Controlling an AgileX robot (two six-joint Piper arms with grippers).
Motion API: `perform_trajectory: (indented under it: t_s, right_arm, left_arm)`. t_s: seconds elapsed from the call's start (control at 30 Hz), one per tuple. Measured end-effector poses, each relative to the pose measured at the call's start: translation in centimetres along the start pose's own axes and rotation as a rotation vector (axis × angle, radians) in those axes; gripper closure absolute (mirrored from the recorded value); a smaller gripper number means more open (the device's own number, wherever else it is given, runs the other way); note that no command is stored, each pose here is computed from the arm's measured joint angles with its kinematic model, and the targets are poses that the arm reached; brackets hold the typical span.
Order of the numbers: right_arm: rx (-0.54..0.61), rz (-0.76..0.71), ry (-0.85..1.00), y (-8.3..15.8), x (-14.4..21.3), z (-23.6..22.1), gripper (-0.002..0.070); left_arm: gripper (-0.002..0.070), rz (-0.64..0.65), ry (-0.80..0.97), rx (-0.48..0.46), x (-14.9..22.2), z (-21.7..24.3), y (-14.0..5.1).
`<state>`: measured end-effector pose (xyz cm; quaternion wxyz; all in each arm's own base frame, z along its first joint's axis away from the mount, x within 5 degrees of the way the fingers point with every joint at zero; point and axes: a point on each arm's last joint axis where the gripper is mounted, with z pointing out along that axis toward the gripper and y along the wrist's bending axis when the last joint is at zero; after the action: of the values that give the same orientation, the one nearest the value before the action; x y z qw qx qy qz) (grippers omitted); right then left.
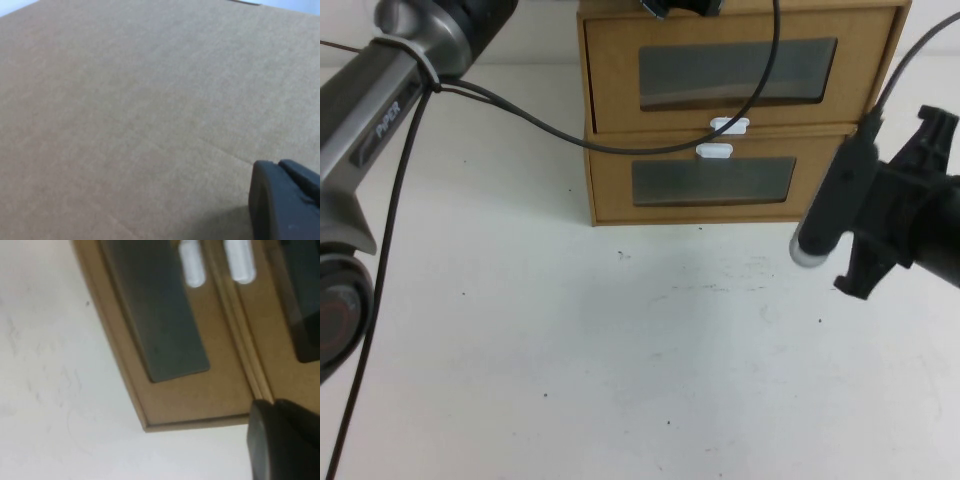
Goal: Open the shoe box
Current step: 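Pull the top drawer of the cardboard box fully open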
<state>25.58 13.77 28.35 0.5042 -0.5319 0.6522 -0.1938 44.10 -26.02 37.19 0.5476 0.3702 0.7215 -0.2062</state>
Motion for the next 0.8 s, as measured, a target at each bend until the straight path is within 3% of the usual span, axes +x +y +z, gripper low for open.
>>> perform_trajectory:
  t_s: [0.27,0.43,0.67,0.8]
  right_arm:
    - [0.248,0.318,-0.16,-2.5,-0.9,-0.3,0.0695]
    - [0.241,0.421,-0.245,-2.5,-1.4,-0.4,0.0695]
    - [0.364,0.624,-0.246,-1.3,0.5,0.5,0.0695]
    - [0.393,0.649,-0.229,-1.3,1.0,0.5,0.0695]
  left_arm:
    - [0.0682,0.0,0.0,0.0,0.0,0.0,0.0]
    - [0.0682,0.002,-0.002,-0.002,0.0,0.0,0.0]
    - [0.0682,0.002,-0.002,-0.002,0.0,0.0,0.0]
    - [0.0682,0.002,-0.002,-0.002,0.0,0.0,0.0]
